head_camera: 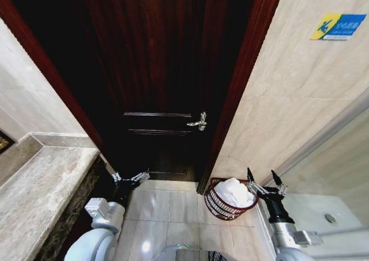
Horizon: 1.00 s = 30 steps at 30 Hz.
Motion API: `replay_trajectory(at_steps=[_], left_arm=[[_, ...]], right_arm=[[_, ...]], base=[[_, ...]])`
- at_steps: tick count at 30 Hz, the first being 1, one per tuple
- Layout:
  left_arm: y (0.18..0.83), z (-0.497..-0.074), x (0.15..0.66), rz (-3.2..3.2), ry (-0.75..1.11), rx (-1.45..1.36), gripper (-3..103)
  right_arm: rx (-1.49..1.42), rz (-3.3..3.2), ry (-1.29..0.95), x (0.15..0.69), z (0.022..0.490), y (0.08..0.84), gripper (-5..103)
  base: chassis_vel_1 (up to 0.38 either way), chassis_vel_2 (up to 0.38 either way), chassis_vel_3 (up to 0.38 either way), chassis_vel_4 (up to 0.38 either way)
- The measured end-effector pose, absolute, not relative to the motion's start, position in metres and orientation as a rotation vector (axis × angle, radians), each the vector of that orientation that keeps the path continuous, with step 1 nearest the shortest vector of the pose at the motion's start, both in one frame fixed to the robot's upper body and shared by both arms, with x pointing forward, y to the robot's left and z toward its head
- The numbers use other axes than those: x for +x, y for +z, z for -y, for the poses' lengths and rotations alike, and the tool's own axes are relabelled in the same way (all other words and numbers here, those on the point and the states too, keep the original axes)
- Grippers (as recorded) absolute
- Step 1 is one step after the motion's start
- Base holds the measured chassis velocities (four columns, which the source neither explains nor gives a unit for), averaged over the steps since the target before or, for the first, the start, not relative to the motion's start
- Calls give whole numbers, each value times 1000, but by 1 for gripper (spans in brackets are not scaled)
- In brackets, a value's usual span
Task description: Discard the used towel into the hamper.
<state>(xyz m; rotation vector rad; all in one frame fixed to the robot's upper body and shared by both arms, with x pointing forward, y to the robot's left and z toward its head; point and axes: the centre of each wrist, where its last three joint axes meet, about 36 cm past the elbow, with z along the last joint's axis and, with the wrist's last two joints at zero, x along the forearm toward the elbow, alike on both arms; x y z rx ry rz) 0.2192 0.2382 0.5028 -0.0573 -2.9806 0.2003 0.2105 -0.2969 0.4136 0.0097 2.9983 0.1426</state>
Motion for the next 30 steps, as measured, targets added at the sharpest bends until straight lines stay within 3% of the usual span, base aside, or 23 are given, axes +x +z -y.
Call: replay_trajectory(at_steps=[15, 30], left_arm=[[503, -238, 219, 2981, 199, -58, 100], [503, -238, 219, 2981, 200, -57, 100]], right_arm=[[9, -2998, 143, 211, 297, 414, 100], [10, -2998, 143, 211, 297, 414, 100]], base=[[117, 109, -108, -110], [-7, -18, 1, 19]])
